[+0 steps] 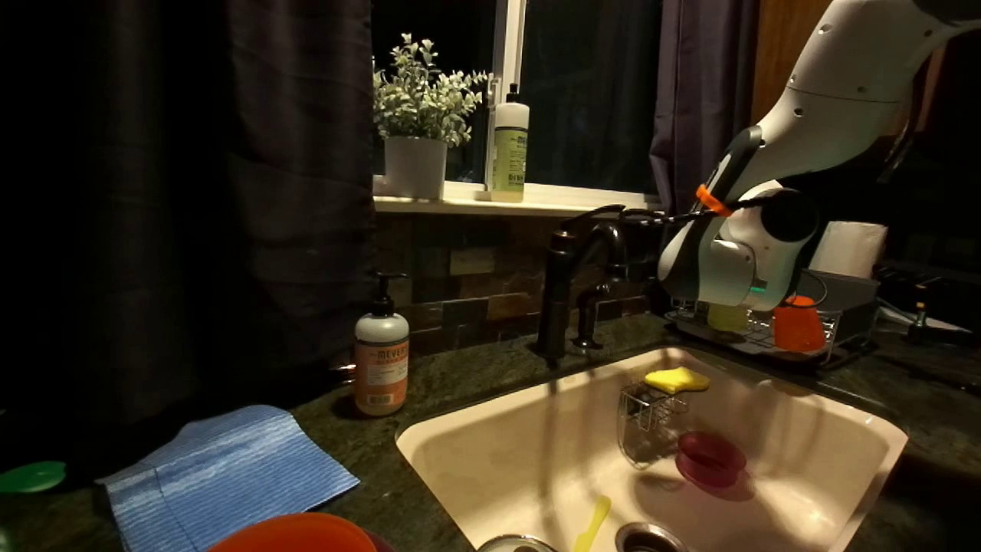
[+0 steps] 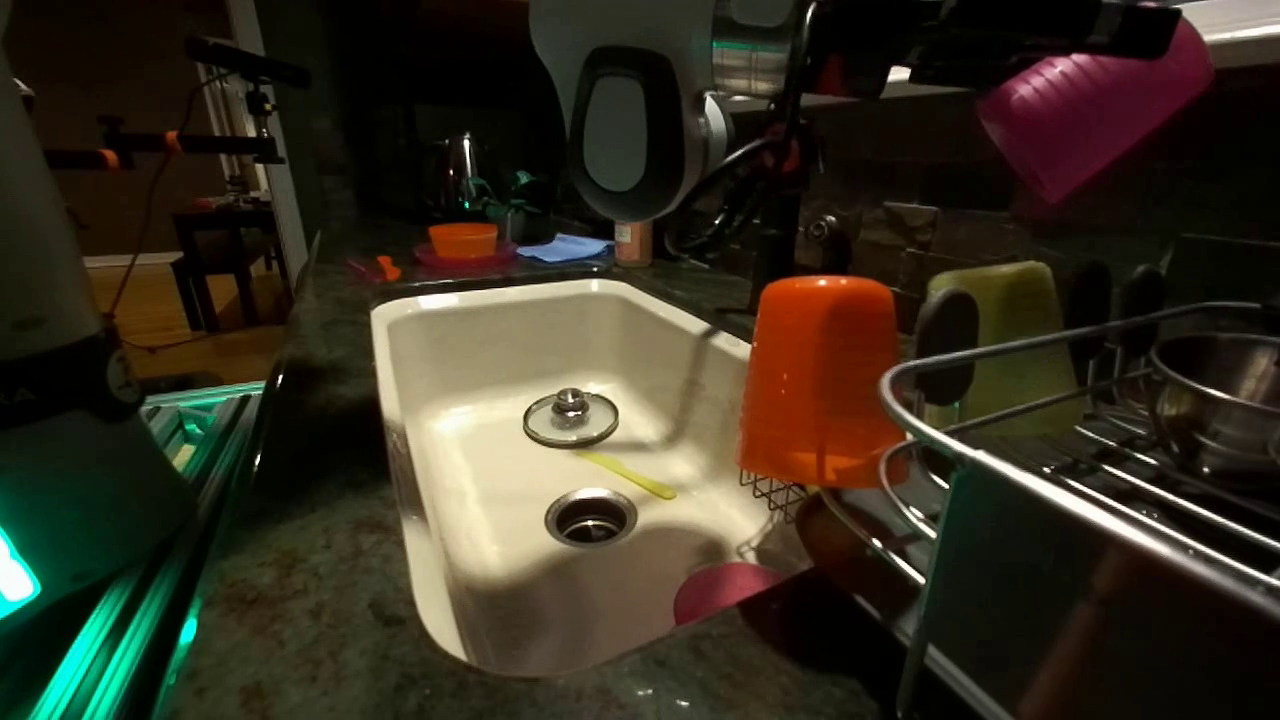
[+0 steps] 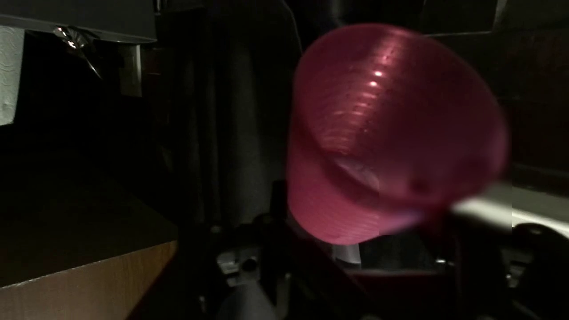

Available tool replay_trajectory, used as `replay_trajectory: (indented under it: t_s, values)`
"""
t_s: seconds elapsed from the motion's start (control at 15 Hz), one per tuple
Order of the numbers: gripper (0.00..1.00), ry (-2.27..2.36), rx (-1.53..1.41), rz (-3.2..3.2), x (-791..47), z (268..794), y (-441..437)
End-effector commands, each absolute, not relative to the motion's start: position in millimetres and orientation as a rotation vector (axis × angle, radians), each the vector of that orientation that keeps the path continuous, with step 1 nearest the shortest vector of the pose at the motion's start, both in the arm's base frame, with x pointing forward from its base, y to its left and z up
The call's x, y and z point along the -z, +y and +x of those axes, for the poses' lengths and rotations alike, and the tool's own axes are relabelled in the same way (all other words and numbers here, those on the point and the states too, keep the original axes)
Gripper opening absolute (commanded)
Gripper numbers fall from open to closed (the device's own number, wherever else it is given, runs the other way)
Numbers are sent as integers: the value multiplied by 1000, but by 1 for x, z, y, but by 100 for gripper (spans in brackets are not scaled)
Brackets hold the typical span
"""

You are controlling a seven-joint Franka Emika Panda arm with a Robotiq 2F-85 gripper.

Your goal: Put the pink cup on the dishrack.

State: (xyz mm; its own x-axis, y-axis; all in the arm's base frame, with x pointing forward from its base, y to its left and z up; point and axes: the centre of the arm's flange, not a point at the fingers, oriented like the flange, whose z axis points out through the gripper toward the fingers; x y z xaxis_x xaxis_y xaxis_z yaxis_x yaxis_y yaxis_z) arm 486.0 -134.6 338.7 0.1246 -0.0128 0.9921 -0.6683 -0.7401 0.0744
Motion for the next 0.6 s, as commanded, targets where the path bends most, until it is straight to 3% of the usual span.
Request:
replay_trajectory:
  t_s: [0.0,0.53]
  values:
    - [43,-650,-1662,1841,-337,491,-139]
    - [43,-679,-1643,1853,-333,505,-154]
